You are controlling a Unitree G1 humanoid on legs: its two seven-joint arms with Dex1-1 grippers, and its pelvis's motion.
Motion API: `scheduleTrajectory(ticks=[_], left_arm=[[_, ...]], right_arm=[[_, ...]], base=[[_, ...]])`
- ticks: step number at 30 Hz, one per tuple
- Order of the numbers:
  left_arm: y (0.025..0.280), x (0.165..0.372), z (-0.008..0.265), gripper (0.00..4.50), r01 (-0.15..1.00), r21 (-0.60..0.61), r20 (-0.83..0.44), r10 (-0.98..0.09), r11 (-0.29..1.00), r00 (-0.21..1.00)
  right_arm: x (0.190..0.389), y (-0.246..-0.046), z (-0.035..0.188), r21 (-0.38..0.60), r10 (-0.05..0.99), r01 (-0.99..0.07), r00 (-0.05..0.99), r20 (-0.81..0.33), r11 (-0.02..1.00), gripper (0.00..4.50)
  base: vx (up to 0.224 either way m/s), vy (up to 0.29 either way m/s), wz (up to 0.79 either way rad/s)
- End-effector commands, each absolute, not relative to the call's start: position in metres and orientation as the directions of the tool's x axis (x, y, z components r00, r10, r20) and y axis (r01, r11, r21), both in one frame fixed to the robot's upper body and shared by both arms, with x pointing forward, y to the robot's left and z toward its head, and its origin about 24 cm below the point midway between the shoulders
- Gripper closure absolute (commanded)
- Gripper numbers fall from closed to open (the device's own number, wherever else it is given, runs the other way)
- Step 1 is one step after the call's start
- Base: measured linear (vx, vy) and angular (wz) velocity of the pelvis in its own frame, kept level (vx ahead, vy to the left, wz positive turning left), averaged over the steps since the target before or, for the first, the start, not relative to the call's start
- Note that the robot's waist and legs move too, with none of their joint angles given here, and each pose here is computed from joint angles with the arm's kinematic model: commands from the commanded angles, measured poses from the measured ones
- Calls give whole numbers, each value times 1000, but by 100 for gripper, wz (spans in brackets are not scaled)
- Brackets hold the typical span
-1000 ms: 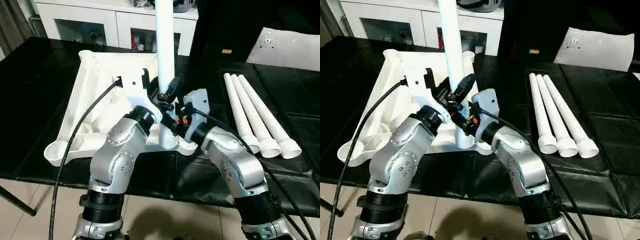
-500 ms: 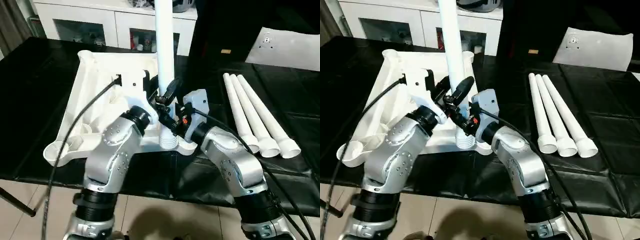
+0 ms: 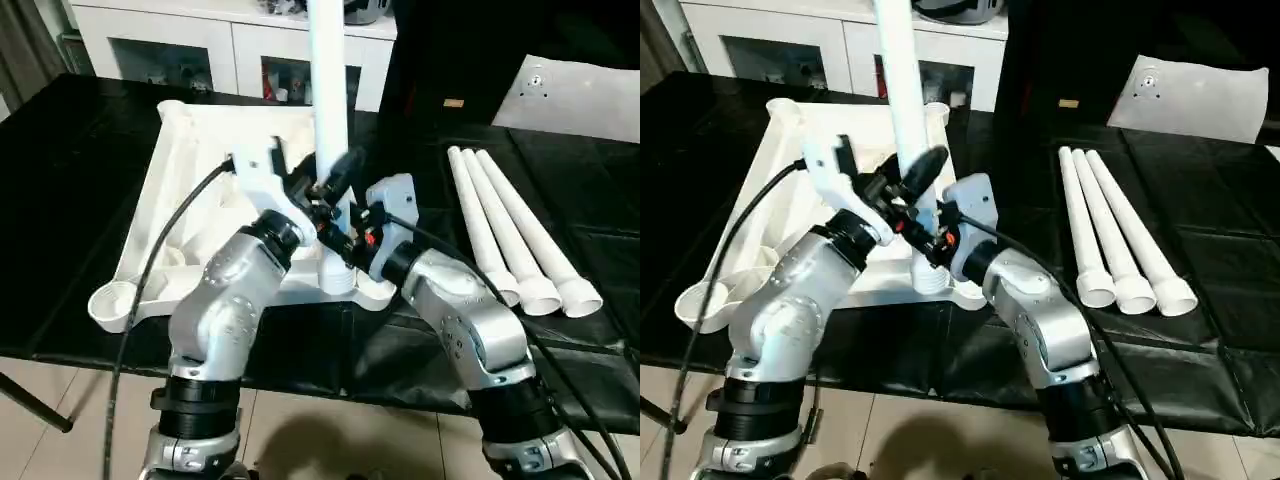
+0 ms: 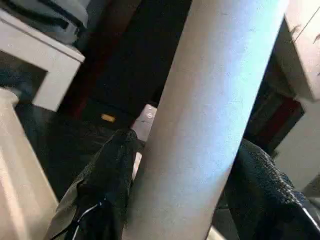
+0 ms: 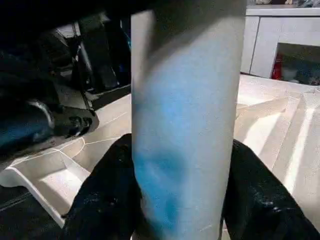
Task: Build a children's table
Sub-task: Pick table leg
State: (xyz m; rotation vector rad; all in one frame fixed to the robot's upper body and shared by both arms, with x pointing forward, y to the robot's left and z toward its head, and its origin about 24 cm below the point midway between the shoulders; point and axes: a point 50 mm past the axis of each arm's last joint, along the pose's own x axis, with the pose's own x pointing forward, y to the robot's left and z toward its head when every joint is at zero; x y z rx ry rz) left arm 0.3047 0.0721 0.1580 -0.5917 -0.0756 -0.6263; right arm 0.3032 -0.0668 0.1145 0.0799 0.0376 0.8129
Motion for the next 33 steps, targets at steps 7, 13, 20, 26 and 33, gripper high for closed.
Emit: scheduleTrajectory(ticks=[7,13,20,26,33], left_arm=[[73,304,168,225,620,-544,292,-565,566,772],[78,306,171,243,617,-574,297,-566,538,769],[79,306,174,247,672,-128,266,-627,730,732],[83,306,179,266,665,44,293,-646,745,705],[83,305,177,268,665,159,281,-679,730,678]], right_arm=[[305,-72,119,71,717,-716,697,22,694,266],[305,-72,119,70,721,-720,693,21,690,266],[305,-73,120,66,720,-719,694,25,691,266],[305,-75,120,65,715,-715,698,26,696,266],[306,-76,120,66,714,-714,700,27,697,266]], base=[[0,0,0],[0,0,0],[0,0,0],[0,0,0],[0,0,0]])
